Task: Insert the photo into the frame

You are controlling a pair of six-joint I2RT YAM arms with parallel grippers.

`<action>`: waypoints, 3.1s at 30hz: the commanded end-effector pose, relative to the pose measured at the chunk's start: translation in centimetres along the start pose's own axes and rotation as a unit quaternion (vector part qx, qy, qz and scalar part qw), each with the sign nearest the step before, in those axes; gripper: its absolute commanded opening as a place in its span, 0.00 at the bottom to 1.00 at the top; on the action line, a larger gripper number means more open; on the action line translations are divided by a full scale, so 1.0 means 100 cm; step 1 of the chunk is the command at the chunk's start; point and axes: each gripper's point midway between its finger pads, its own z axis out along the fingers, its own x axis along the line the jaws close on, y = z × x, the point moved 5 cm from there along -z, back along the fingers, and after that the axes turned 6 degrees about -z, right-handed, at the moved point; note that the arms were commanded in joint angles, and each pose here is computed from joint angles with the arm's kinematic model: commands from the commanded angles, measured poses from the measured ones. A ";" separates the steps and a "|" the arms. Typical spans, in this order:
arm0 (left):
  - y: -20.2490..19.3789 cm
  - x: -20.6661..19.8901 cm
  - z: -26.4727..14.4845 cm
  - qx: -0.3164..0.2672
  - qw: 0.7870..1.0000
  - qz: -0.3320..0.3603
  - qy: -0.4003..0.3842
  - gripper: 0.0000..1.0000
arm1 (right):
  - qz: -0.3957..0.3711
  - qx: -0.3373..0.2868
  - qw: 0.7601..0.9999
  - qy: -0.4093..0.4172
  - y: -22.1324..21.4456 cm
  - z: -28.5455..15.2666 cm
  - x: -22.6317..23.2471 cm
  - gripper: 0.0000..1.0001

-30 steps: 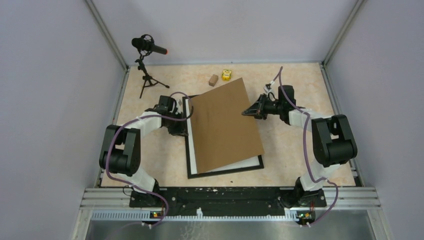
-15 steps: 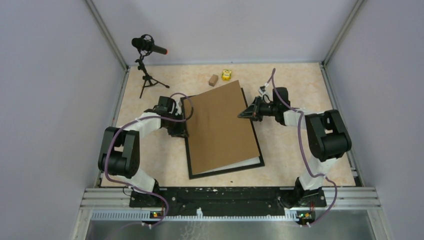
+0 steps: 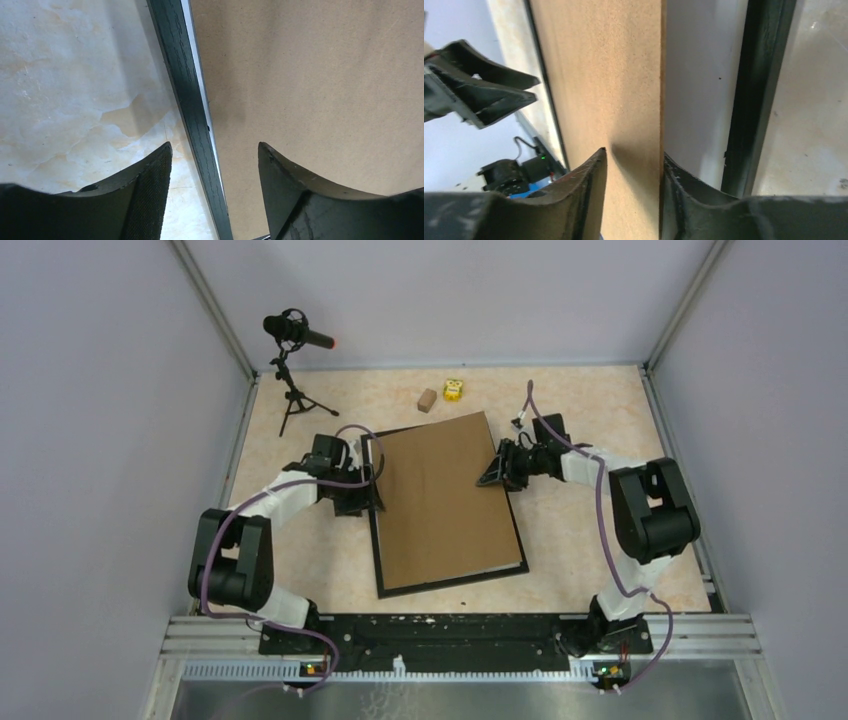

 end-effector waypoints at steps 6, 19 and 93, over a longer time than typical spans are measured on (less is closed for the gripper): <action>0.016 -0.020 -0.025 -0.040 0.999 -0.007 -0.036 0.76 | -0.113 0.030 0.980 -0.161 0.006 -0.010 0.006 0.61; 0.006 -0.014 -0.022 -0.026 0.997 -0.039 -0.057 0.98 | -0.134 0.020 0.966 -0.220 -0.001 -0.019 -0.010 0.87; -0.019 -0.017 0.020 0.079 0.995 -0.016 -0.055 0.98 | -0.088 -0.005 0.980 -0.180 -0.043 -0.027 -0.027 0.86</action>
